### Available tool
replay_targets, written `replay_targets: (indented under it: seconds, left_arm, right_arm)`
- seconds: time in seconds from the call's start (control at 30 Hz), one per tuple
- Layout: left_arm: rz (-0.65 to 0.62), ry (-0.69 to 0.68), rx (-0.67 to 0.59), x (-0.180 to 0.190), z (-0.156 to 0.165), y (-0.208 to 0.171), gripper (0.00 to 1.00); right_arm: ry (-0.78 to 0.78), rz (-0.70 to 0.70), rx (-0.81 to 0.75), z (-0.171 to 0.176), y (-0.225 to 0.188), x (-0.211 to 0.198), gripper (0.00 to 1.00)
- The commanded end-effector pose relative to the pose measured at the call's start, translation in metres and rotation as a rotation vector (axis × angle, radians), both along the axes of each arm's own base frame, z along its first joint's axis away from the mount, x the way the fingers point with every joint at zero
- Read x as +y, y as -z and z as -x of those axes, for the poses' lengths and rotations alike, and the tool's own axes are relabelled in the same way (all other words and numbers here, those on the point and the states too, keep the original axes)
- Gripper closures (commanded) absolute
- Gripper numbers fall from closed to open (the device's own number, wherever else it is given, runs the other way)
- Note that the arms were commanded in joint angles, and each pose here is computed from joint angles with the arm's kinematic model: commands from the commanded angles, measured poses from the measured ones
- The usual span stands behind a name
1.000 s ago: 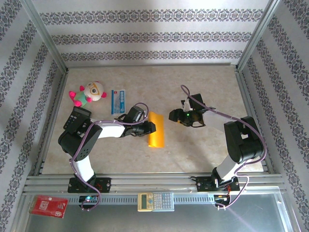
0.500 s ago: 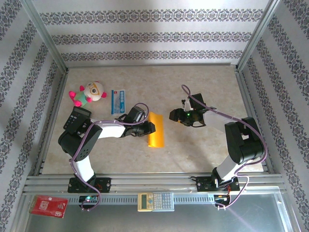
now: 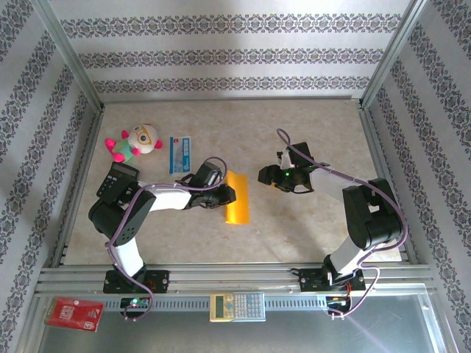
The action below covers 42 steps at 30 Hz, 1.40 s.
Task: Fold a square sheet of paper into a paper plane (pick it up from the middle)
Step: First fold the square sheet of paper in half at the center of the table.
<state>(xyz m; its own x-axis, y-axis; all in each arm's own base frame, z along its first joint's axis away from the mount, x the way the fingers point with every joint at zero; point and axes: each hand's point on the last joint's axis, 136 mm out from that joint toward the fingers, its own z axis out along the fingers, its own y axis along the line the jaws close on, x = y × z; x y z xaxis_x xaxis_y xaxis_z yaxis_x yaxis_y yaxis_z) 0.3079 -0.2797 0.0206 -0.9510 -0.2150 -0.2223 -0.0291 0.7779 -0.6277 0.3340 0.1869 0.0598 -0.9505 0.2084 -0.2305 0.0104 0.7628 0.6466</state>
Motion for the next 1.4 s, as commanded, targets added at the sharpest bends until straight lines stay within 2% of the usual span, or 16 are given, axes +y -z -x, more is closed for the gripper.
replay_targets:
  seconds: [0.0, 0.2, 0.53, 0.73, 0.87, 1.03, 1.37]
  left_arm:
    - [-0.26, -0.12, 0.113, 0.058, 0.019, 0.046, 0.74]
    - [-0.254, -0.142, 0.116, 0.057, 0.018, 0.046, 0.71]
    - [-0.314, -0.149, 0.104, 0.066, 0.018, 0.044, 0.57]
    - [-0.339, -0.142, 0.081, 0.069, 0.013, 0.037, 0.53]
    - [-0.344, -0.142, 0.075, 0.069, 0.012, 0.036, 0.54]
    - [-0.343, -0.145, 0.073, 0.069, 0.011, 0.035, 0.63]
    - [-0.349, -0.147, 0.075, 0.069, 0.011, 0.036, 0.7]
  right_arm:
    - [-0.004, 0.0, -0.028, -0.002, -0.009, -0.001, 0.4]
    - [-0.01, 0.0, -0.024, 0.0, -0.008, 0.001, 0.4]
    - [-0.011, 0.0, -0.024, 0.0, -0.008, 0.001, 0.4]
    - [-0.012, 0.0, -0.023, 0.0, -0.007, 0.001, 0.4]
    - [-0.01, 0.0, -0.02, 0.0, -0.007, 0.001, 0.4]
    - [-0.011, -0.001, -0.02, 0.0, -0.007, 0.001, 0.4]
    - [-0.014, 0.0, -0.016, 0.002, -0.005, 0.002, 0.41]
